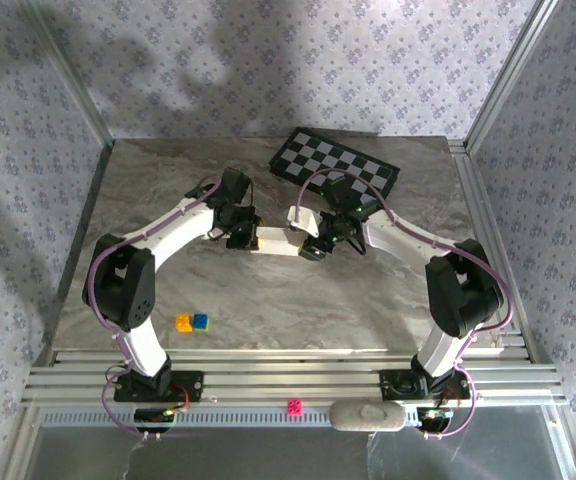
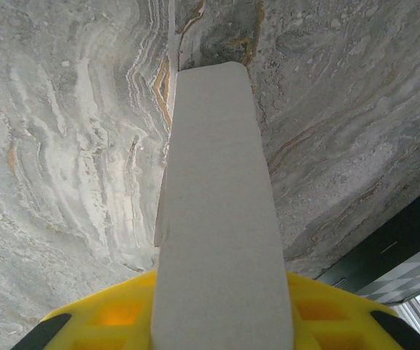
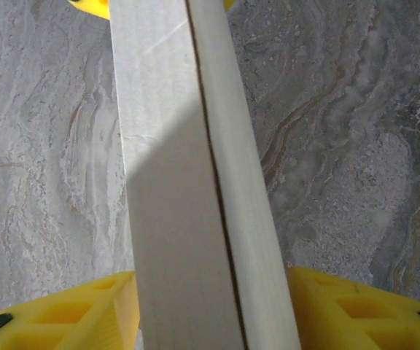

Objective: Fold the paper box

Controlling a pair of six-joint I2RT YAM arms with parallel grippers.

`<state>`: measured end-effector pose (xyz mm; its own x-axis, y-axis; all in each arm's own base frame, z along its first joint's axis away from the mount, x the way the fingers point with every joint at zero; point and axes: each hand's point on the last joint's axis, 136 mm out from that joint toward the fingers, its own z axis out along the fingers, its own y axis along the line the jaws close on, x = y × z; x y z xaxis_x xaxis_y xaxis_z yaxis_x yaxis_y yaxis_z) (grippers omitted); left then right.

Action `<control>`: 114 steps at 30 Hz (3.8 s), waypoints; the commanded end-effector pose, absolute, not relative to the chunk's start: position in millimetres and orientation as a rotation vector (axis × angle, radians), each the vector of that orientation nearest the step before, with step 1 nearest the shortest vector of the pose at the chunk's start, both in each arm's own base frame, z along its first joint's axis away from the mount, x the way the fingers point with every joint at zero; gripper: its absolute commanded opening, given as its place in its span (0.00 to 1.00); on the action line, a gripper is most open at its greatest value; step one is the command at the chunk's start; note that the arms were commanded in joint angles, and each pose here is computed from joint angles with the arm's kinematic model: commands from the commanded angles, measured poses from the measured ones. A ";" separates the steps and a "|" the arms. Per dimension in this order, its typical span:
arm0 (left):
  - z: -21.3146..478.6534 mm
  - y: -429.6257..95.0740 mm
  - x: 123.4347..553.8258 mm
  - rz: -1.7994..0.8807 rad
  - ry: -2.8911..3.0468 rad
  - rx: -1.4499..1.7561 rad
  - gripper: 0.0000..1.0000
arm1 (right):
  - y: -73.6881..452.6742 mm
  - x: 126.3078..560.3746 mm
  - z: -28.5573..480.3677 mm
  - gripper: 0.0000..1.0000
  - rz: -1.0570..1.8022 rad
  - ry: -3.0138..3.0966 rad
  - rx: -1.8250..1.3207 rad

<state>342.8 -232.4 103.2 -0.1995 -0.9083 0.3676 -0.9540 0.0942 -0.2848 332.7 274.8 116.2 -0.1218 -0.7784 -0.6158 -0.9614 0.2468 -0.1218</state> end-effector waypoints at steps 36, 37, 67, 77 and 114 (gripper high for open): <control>132.4 -215.0 365.8 0.914 -2.272 1.737 0.62 | 281.1 361.6 108.3 0.48 0.122 1.885 -1.619; 133.5 -212.3 365.4 0.926 -2.271 1.737 0.62 | 280.7 362.5 108.6 0.47 0.126 1.887 -1.618; 209.5 -165.7 379.3 1.169 -2.551 1.571 0.31 | 278.4 369.3 106.9 0.42 0.151 1.916 -1.594; 199.8 -187.5 390.9 1.164 -2.632 1.328 0.33 | 278.7 370.7 106.7 0.42 0.157 1.922 -1.589; 148.5 -195.2 375.0 1.039 -2.642 1.226 0.12 | 277.2 376.9 106.3 0.41 0.198 1.952 -1.557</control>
